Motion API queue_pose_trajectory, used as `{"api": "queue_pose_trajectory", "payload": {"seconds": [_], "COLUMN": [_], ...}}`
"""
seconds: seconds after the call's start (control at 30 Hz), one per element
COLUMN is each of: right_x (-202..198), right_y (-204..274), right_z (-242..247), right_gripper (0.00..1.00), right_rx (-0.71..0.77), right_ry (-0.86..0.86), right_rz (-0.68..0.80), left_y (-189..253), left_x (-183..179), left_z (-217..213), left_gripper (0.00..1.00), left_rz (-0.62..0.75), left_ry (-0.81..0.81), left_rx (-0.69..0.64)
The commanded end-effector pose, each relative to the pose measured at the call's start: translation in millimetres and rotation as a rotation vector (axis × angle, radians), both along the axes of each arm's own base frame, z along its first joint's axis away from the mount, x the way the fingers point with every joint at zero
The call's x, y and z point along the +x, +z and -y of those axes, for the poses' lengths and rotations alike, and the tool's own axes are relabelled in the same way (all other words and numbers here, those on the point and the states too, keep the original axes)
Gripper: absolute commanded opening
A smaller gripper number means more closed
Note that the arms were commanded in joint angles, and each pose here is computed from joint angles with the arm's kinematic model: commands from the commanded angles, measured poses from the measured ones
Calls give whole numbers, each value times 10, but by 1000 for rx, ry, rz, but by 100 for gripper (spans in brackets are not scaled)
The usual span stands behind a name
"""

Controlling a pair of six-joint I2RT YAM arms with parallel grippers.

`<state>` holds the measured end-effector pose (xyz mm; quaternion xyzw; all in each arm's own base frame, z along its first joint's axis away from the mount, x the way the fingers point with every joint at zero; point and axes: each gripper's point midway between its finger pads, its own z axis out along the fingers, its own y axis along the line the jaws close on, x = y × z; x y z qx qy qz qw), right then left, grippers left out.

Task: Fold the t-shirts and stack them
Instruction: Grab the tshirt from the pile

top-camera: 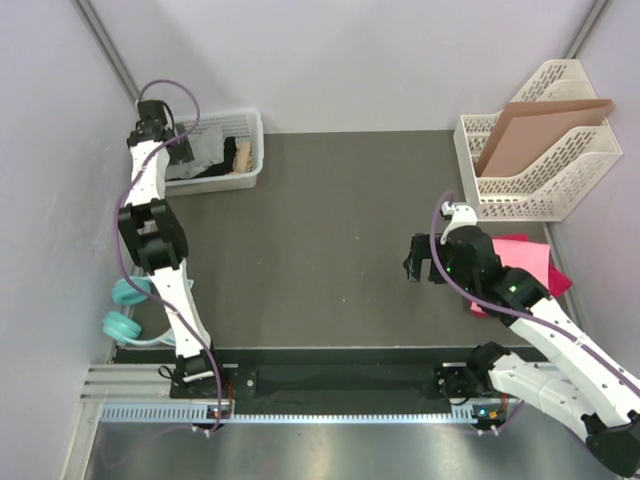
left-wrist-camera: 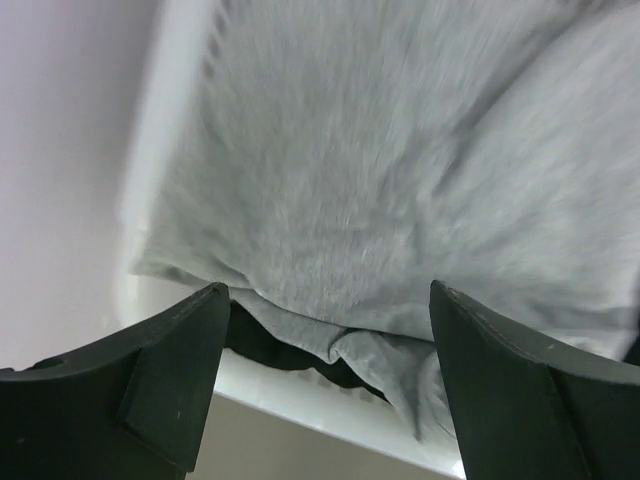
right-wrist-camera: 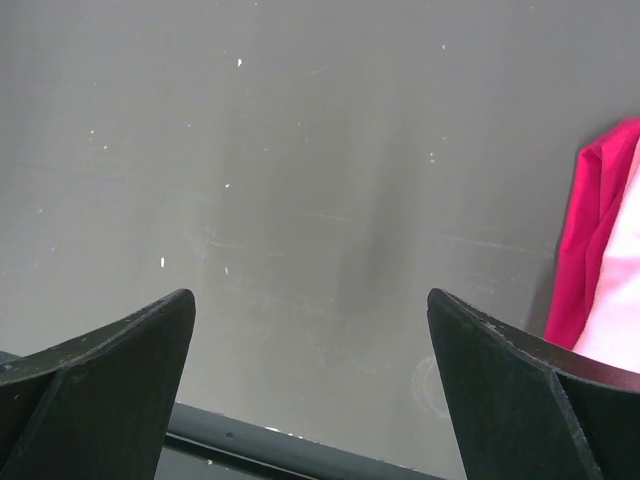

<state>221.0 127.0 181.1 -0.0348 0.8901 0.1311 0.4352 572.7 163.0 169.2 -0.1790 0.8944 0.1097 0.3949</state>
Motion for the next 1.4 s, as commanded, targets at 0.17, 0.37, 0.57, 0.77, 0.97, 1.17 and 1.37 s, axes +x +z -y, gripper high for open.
{"api": "queue_pose_trajectory", "payload": {"seconds": [0.17,0.37,0.57,0.77,0.97,1.17,1.37], "right_x": [91,60,34,30,21,30,-13], "right_y": [123,9,-57,-68,-128,-100,-109], "right_z": [-154,-248,-273,-322,-369,-379,-364], "right_gripper": [99,99,98,94,89,85,80], "right_rx": [56,88,93,108,117,121,122], "right_ry": [35,68,84,102,121,128,134], "right_rz": [21,-4,-18,-20,-35,-24,-19], "left_y": [-453,-447,-429,-506,-394,462,1790], "left_x": [-17,65,104,148,91,-43,-470], "left_z": [213,295,503,801,957,1027,1297], "left_gripper": [84,85,80,39,0,0,0], "left_rz": [-68,-50,-27,-35,-36,106,346], "left_ry": [-85,-118,-182,-281,-347,-400,-489], "left_rx": [-47,-62,-142,-185,-214,-173,-175]}}
